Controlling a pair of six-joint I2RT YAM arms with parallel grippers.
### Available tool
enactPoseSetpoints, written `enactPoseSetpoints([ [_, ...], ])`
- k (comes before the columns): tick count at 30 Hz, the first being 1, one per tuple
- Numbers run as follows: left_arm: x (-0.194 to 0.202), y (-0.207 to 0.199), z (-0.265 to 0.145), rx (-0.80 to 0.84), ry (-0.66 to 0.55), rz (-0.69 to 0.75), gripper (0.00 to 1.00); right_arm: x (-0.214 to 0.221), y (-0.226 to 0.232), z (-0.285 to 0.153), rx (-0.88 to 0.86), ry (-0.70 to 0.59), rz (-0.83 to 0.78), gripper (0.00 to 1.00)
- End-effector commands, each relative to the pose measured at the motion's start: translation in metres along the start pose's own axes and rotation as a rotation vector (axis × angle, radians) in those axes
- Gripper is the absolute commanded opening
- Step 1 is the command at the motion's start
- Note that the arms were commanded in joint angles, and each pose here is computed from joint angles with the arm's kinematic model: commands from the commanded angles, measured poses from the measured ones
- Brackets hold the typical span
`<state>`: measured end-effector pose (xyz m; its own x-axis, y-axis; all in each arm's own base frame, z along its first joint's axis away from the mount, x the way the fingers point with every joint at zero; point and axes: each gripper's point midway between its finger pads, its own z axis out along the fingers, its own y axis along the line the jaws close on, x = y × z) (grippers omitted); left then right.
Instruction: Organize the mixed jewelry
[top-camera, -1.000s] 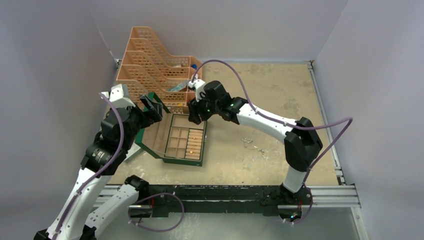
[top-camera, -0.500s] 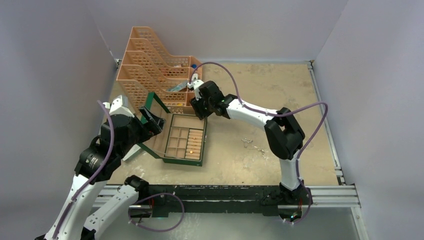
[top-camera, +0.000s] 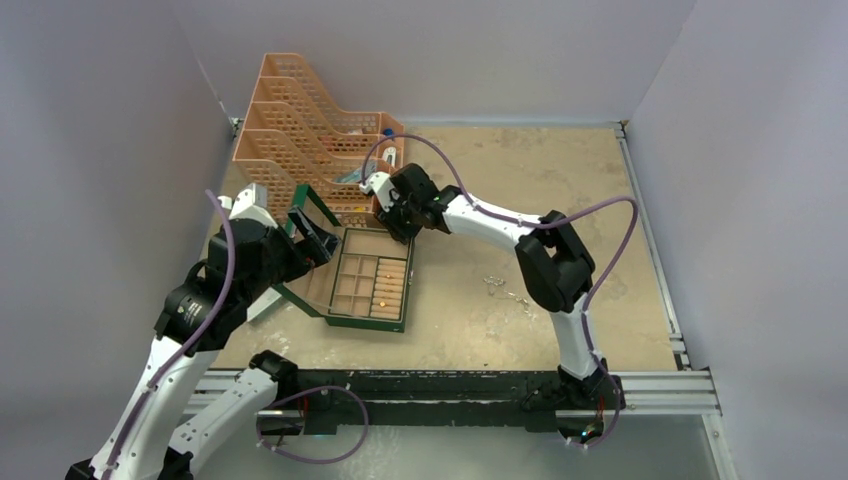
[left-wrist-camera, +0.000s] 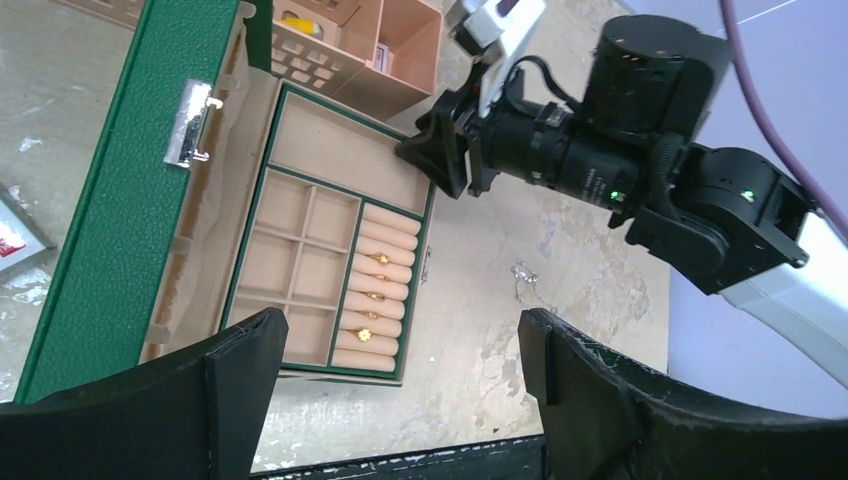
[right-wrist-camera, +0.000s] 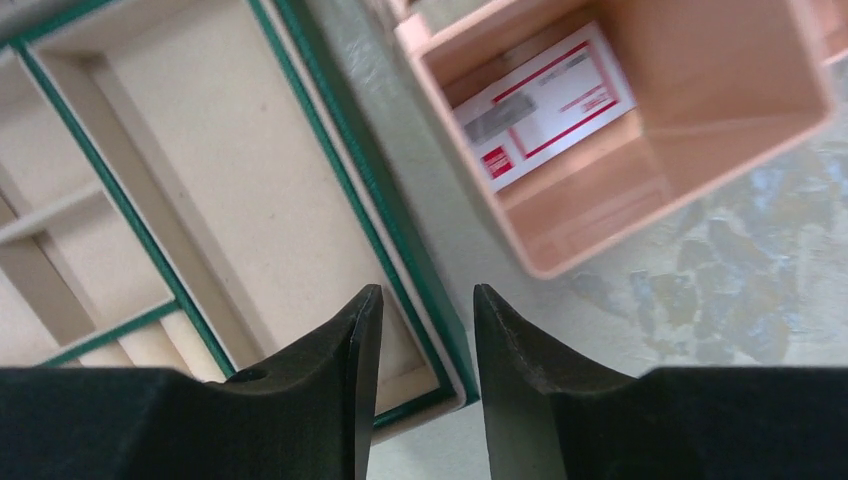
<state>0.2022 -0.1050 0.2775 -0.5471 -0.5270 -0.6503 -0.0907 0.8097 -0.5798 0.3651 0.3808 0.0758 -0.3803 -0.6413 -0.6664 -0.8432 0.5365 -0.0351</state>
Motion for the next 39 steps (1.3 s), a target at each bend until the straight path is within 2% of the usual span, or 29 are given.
enactPoseSetpoints([
  [1, -0.017, -0.018, -0.005, 0.074, -0.055, 0.02, 0.86, 0.005, 0.02, -0.008, -0.122, 0.034, -0.079, 0.41],
  [2, -0.017, -0.018, -0.004, 0.076, -0.056, 0.027, 0.86, 0.007, 0.022, -0.008, -0.133, 0.038, -0.08, 0.41],
  [4, -0.019, -0.019, -0.002, 0.077, -0.059, 0.04, 0.86, 0.009, 0.026, -0.009, -0.152, 0.04, -0.081, 0.33],
  [8, -0.019, -0.022, 0.005, 0.082, -0.059, 0.053, 0.86, 0.023, 0.029, -0.014, -0.147, 0.063, -0.037, 0.07],
  [11, -0.016, -0.028, 0.01, 0.117, -0.048, 0.055, 0.86, 0.039, 0.034, -0.025, -0.136, 0.062, 0.005, 0.01],
  [18, -0.008, -0.04, 0.031, 0.16, 0.002, 0.052, 0.85, 0.056, 0.036, -0.062, -0.038, -0.021, 0.19, 0.0],
  [24, -0.004, -0.05, 0.043, 0.19, 0.04, 0.056, 0.84, 0.081, 0.025, -0.079, 0.134, -0.09, 0.534, 0.0],
  [32, -0.001, -0.057, 0.052, 0.211, 0.065, 0.043, 0.83, 0.092, 0.03, -0.101, 0.17, -0.255, 0.991, 0.01],
  [36, 0.001, -0.057, 0.056, 0.207, 0.074, 0.039, 0.83, 0.091, 0.037, -0.102, 0.158, -0.275, 1.053, 0.05],
  [39, 0.002, -0.057, 0.059, 0.207, 0.076, 0.04, 0.82, 0.082, 0.042, -0.104, 0.118, -0.28, 1.052, 0.14],
])
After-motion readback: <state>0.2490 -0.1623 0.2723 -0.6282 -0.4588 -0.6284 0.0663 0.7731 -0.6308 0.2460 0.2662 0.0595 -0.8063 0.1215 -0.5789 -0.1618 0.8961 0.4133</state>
